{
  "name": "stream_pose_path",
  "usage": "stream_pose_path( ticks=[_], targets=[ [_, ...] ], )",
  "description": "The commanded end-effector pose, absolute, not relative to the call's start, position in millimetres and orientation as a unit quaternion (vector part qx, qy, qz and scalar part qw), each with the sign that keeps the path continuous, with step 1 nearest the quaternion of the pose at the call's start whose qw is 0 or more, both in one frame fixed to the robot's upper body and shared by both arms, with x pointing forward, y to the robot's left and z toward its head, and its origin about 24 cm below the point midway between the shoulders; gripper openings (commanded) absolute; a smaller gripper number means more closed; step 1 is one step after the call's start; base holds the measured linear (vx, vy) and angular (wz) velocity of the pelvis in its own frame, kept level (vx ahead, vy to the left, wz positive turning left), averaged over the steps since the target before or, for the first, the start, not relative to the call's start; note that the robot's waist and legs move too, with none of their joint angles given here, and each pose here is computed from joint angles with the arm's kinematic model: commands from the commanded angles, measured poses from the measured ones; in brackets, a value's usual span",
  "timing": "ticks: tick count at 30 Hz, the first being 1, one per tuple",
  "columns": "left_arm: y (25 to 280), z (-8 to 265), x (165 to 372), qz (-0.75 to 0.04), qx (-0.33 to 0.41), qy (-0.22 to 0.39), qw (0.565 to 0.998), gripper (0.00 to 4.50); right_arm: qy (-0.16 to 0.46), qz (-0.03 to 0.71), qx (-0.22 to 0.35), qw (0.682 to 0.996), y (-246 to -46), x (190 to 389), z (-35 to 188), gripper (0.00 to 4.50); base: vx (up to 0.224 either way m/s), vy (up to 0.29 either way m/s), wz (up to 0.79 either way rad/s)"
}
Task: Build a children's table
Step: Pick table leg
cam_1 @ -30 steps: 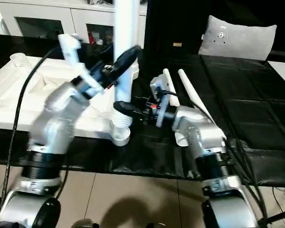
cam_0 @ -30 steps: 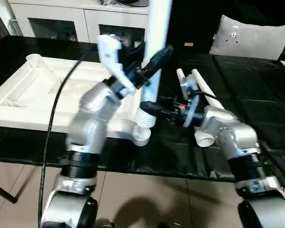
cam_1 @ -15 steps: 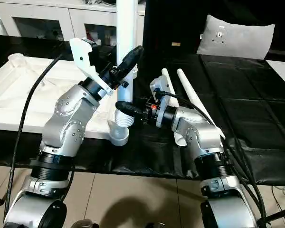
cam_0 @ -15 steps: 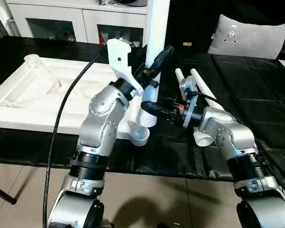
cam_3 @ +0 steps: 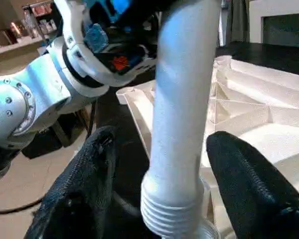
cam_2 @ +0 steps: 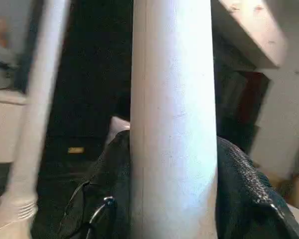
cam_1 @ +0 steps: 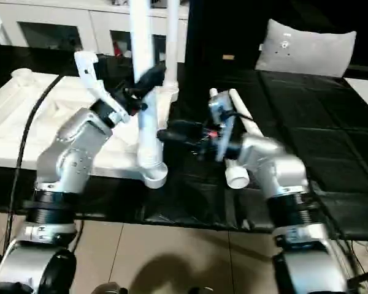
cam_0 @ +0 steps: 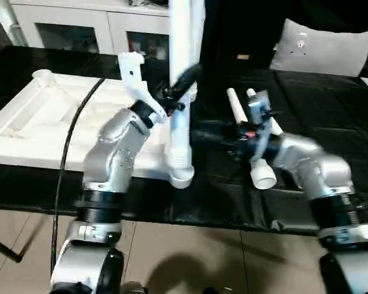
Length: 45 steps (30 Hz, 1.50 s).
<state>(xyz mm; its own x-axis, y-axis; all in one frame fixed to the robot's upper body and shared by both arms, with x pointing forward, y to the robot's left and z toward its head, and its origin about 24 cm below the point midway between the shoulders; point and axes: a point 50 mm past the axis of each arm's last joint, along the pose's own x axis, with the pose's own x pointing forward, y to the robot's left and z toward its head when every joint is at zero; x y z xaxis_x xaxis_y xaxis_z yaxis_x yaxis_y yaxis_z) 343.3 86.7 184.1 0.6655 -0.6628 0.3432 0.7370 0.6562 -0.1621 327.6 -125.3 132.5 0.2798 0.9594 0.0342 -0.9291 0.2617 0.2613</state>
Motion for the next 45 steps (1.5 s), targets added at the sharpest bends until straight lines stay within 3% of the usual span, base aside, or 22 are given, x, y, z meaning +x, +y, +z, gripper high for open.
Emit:
stream_pose_path(
  ticks=[1,18,32,34,36,39,45],
  targets=[
    [73.8,199.8,335.5,-0.437,-0.139,-0.153,0.876,1.79,0.064,0.605,0.092,0.789,-124.5,330.0,141.0,3.33,0.0,0.0,0.0],
    [62.7,205.0,317.7,-0.522,-0.139,-0.159,0.827,1.79,0.091,0.627,0.073,0.77,-119.9,327.0,135.3,3.34,0.0,0.0,0.0],
    [57.3,202.9,315.0,-0.528,-0.137,-0.154,0.824,1.79,0.091,0.633,0.067,0.765,-116.7,324.9,132.0,3.34,0.0,0.0,0.0],
    [56.3,202.0,314.4,-0.53,-0.134,-0.152,0.823,1.79,0.089,0.633,0.069,0.765,-116.3,325.1,132.2,2.99,0.0,0.0,0.0],
    [55.6,200.8,313.8,-0.531,-0.132,-0.151,0.823,1.79,0.088,0.637,0.073,0.763,-115.7,324.4,132.5,2.99,0.0,0.0,0.0],
    [55.5,200.6,313.7,-0.532,-0.131,-0.15,0.823,1.79,0.088,0.64,0.076,0.759,-115.6,323.7,132.9,2.56,0.0,0.0,0.0],
    [55.6,200.6,313.5,-0.532,-0.13,-0.15,0.823,1.79,0.09,0.644,0.078,0.756,-115.6,322.1,132.0,2.12,0.0,0.0,0.0]
  ],
)
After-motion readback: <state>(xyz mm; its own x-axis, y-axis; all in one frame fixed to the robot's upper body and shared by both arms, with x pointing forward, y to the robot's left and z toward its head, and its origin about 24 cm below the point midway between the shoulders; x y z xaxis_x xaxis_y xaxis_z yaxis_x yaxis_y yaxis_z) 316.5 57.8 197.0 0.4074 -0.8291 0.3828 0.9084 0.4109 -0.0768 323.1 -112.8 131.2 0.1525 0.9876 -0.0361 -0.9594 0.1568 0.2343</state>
